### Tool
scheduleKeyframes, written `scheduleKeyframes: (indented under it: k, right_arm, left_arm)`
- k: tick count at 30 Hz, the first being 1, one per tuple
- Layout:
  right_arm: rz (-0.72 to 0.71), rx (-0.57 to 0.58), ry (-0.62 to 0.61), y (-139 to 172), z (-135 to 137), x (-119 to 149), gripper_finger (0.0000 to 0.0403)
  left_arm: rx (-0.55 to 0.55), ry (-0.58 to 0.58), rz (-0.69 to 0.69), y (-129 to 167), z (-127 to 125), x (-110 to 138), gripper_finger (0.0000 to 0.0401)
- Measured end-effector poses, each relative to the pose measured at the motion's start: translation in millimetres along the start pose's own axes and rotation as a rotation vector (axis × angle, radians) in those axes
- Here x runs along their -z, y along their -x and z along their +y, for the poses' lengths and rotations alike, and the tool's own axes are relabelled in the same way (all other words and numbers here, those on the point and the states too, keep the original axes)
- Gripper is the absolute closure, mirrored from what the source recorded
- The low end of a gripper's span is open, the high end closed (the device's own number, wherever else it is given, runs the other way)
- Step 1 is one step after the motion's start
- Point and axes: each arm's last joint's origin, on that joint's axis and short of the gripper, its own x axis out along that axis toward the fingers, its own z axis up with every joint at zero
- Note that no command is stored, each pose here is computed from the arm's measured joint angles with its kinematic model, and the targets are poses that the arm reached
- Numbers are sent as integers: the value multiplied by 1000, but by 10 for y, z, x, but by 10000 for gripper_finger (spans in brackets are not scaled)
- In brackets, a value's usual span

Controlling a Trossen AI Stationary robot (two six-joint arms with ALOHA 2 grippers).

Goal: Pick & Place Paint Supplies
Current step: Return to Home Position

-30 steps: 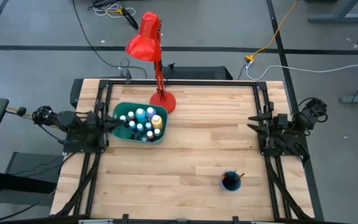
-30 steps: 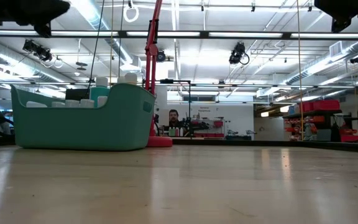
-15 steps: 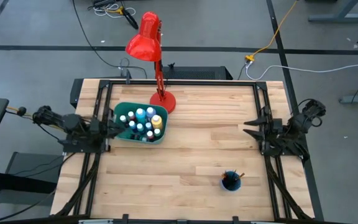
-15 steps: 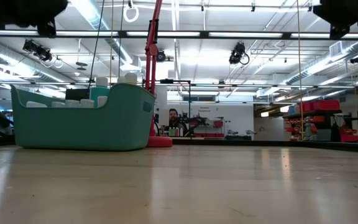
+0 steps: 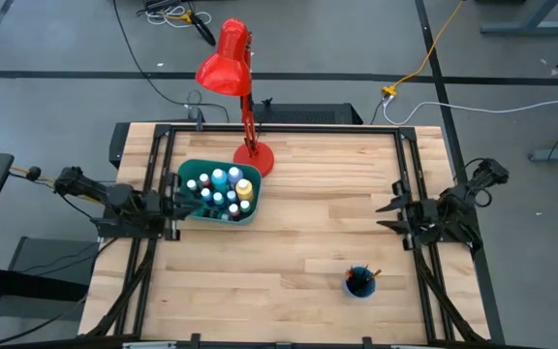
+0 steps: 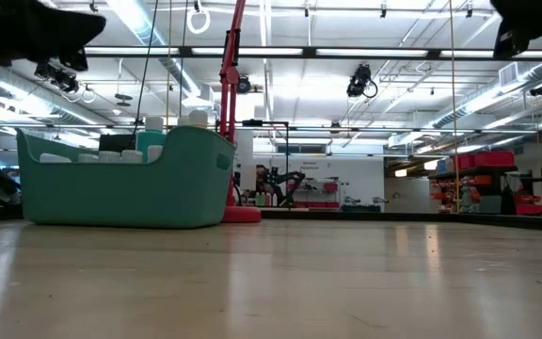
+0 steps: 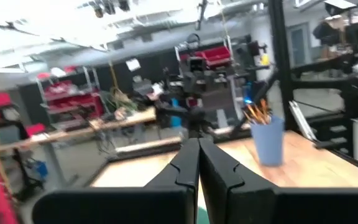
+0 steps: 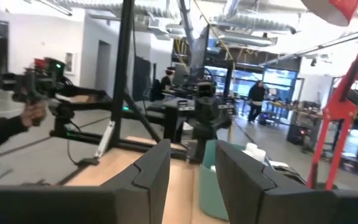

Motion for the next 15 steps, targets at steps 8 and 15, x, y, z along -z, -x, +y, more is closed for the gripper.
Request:
scheduleKeyframes:
  k: [8, 15]
  right_arm:
    - [50, 37, -40, -25, 19, 223, 270]
    - [35, -32, -25, -46, -14, 237, 270]
  left_arm:
    - [-16, 13, 22, -3, -35, 136, 383]
    - [4, 33, 21, -4, -43, 141, 383]
